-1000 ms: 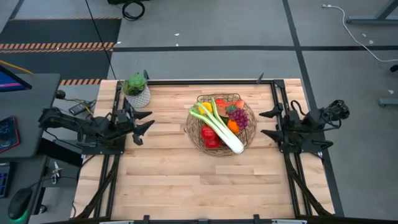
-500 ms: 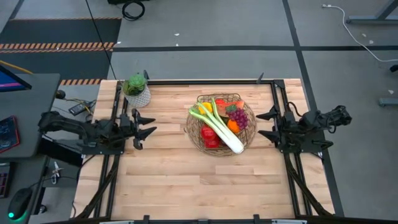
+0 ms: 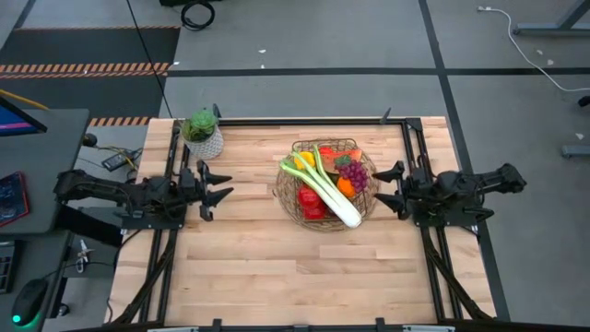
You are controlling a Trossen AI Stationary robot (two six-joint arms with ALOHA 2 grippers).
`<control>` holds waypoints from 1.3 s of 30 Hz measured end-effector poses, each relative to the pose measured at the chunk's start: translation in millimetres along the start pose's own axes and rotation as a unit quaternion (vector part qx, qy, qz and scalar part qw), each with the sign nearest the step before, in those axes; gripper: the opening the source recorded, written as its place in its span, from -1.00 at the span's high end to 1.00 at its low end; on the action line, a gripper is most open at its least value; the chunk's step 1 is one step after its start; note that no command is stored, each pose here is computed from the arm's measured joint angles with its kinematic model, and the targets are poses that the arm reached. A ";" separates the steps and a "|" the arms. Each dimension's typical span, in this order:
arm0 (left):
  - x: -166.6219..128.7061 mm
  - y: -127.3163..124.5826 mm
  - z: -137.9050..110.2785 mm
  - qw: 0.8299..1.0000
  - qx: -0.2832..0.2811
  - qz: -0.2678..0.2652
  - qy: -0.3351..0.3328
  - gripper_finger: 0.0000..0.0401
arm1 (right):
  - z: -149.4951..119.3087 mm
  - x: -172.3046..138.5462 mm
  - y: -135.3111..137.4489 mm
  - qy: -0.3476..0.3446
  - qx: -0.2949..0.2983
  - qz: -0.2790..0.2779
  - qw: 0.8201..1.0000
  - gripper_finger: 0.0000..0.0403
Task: Build produce basket
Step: Return to Home position
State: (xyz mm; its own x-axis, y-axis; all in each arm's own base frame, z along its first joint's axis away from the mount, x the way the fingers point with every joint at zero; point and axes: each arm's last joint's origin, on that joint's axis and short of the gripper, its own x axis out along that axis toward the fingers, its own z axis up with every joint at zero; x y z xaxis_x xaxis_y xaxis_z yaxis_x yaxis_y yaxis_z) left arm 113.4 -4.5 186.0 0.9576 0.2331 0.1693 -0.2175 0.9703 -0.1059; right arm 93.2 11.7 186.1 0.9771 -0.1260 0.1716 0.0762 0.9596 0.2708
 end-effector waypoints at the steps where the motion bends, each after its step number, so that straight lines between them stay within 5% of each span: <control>1: 0.0 -0.2 -0.2 1.000 0.000 -0.004 0.001 0.14 | -2.9 0.3 -0.8 -0.002 0.002 -0.001 1.000 -0.73; 10: -0.1 -0.5 -2.8 1.000 0.005 -0.010 0.014 0.14 | -5.6 0.7 -4.9 -0.001 0.032 -0.061 0.998 -0.73; 19: -0.1 -0.3 -3.1 0.997 -0.073 -0.007 0.015 0.14 | -5.6 0.7 -5.0 0.003 -0.045 -0.062 0.997 -0.73; 39: -0.1 -0.3 -3.2 0.997 -0.072 -0.007 0.015 0.12 | -5.6 0.7 -5.0 0.003 -0.045 -0.062 0.997 -0.73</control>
State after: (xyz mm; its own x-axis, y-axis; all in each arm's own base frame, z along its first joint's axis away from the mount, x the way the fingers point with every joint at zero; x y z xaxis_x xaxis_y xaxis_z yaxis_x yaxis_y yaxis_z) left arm 114.0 -5.1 182.8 0.9662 0.2153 0.1417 -0.1767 0.9536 -0.2437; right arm 94.6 8.3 179.6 0.9601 -0.2444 0.1360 0.2144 0.9553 0.2036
